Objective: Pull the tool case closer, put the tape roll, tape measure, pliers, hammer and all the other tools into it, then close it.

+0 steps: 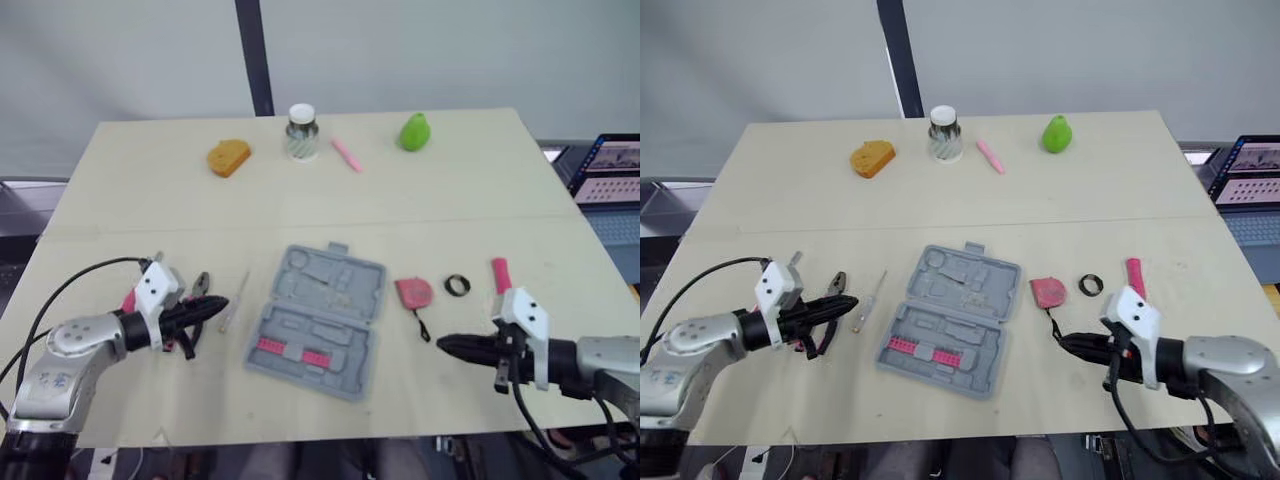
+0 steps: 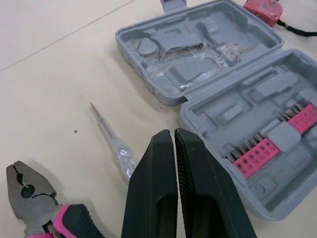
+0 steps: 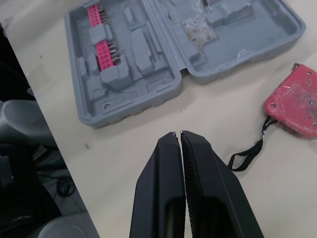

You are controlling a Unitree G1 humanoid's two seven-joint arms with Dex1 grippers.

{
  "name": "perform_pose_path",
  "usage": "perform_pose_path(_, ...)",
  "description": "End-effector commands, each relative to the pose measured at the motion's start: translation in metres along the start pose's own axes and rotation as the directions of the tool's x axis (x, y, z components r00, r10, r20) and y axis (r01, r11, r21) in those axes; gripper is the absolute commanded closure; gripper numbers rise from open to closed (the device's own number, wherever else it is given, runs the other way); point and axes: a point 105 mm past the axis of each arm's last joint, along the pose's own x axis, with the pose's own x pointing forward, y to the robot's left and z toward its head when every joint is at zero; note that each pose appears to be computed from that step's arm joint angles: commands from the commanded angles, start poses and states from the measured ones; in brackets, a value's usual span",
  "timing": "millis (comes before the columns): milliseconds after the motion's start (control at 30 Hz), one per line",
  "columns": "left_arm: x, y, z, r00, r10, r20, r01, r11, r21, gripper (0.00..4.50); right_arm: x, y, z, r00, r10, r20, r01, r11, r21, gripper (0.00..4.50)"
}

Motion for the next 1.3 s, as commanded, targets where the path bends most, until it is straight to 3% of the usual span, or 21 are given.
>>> perform_pose_path(33, 0.016, 0.009, -0.005, 0.998, -0.040, -0.046, 0.042, 0.998, 0.044, 4.42, 0.015, -0.006, -0.005, 0.999, -0.013, -0.046, 0.012, 1.000, -0.021, 4.43)
perform_pose_path(367, 0.060, 0.016, -0.016, 0.987, -0.124, -0.099, 0.129, 0.990, 0.052, 4.42, 0.051, -0.010, -0.011, 0.997, -0.018, -0.077, 0.019, 1.000, 0.007, 4.43)
perform_pose_path(867, 0.082, 0.009, -0.019, 0.985, -0.135, -0.106, 0.144, 0.986, 0.084, 4.42, 0.093, -0.022, -0.012, 0.998, -0.026, -0.064, 0.025, 1.000, -0.011, 4.43)
perform_pose_path(1300, 0.102, 0.003, -0.011, 0.985, -0.157, -0.069, 0.162, 0.984, 0.076, 4.42, 0.107, -0.019, -0.001, 0.999, 0.007, -0.040, -0.008, 1.000, -0.027, 4.43)
